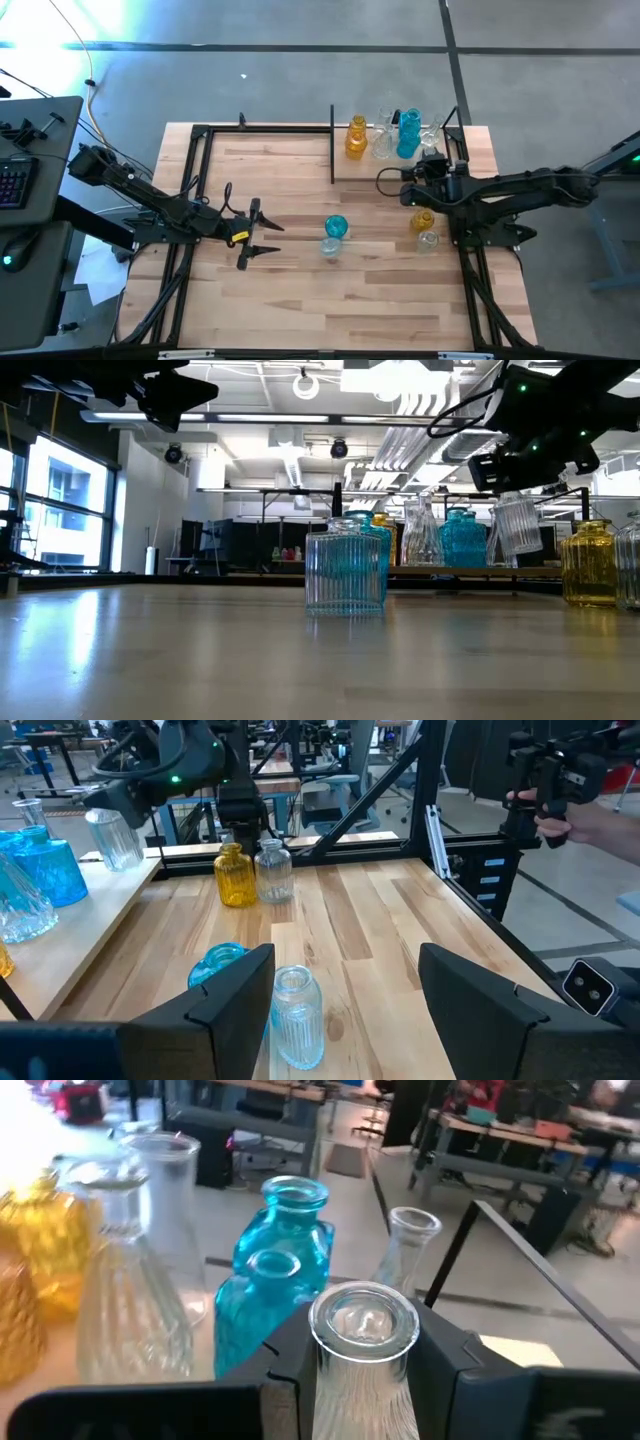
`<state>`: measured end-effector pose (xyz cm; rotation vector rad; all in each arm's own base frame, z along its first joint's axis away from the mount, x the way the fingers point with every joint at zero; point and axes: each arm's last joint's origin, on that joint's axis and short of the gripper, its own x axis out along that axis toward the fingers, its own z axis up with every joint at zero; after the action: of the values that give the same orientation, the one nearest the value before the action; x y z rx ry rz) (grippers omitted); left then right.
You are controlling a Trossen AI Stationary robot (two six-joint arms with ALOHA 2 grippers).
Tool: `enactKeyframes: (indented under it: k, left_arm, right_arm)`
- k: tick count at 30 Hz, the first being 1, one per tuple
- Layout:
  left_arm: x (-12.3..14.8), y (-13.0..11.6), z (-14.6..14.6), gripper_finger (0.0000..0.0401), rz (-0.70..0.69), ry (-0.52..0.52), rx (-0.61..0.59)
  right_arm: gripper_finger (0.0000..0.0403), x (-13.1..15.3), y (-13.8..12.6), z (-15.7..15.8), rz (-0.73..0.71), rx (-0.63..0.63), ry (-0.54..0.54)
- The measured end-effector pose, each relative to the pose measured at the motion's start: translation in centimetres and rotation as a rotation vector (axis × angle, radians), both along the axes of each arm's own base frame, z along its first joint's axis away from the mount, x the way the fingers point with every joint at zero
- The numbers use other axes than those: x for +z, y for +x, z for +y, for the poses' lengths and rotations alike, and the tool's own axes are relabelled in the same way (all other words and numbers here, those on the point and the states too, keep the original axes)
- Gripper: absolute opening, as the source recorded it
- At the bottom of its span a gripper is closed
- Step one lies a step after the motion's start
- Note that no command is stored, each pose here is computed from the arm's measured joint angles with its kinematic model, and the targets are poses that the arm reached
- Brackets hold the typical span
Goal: Sort vases onto shelf
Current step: Put the left transparent vase on the shelf aligned with the other transparent vase
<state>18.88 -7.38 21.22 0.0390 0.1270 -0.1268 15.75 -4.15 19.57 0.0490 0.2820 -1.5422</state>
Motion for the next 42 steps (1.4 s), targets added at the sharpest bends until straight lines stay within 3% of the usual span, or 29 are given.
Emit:
enactKeyframes:
  k: [14, 21, 25, 42]
  left_arm:
    - [-0.1, 0.0, 0.0, 0.0239, 0.013, -0.003, -0.002]
    - [-0.1, 0.0, 0.0, 0.0239, 0.013, -0.003, -0.002]
    - [-0.1, 0.0, 0.0, 0.0239, 0.013, -0.003, -0.002]
    - [-0.1, 0.0, 0.0, 0.0239, 0.013, -0.003, -0.002]
  right_arm:
    - [0.0087, -2.2, 1.2, -0.8, -0.045, -0.095, -0.047]
    - [0.0149, -2.6, 1.4, -1.7, -0.060, -0.137, -0.027]
    - [0.0165, -2.6, 1.3, -1.9, -0.057, -0.149, -0.029]
    - [0.0169, -1.6, 0.8, -2.4, -0.085, -0.204, -0.122]
